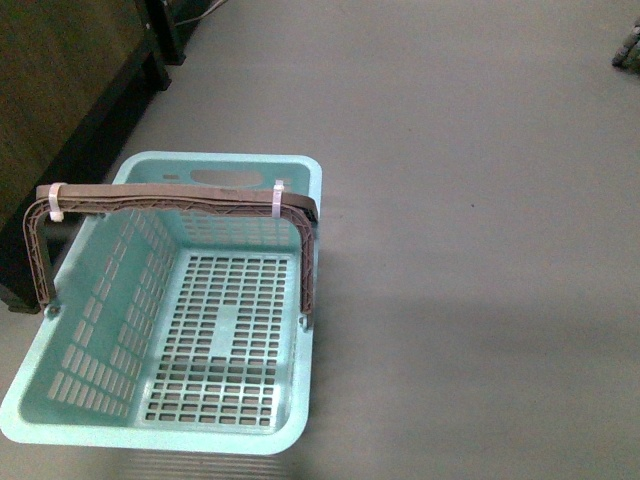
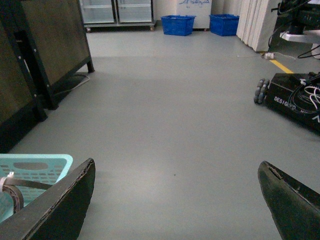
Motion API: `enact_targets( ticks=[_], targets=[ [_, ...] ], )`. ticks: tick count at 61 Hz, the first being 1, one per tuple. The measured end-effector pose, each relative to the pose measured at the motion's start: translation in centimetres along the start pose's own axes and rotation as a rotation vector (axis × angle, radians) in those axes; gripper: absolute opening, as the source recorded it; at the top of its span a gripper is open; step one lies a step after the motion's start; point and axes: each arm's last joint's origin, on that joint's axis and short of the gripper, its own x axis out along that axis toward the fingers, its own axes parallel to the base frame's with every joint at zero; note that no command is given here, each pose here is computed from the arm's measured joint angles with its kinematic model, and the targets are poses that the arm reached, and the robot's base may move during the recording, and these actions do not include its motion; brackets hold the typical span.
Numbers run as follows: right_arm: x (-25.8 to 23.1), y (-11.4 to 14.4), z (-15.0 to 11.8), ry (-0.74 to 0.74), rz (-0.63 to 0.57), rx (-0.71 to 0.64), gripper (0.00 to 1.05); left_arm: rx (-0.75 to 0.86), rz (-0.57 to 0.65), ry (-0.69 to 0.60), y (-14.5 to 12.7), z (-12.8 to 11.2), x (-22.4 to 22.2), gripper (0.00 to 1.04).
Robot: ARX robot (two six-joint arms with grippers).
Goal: Pick mango and avocado into basket
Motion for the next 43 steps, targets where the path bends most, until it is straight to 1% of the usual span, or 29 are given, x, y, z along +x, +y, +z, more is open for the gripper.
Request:
enact_targets(
  ticks=[43],
  targets=[
    [0.00,0.00,0.00,0.000,0.000,0.000,0.96,-0.006,0.000,0.004,0.00,-0.04,0.02,0.96]
  ],
)
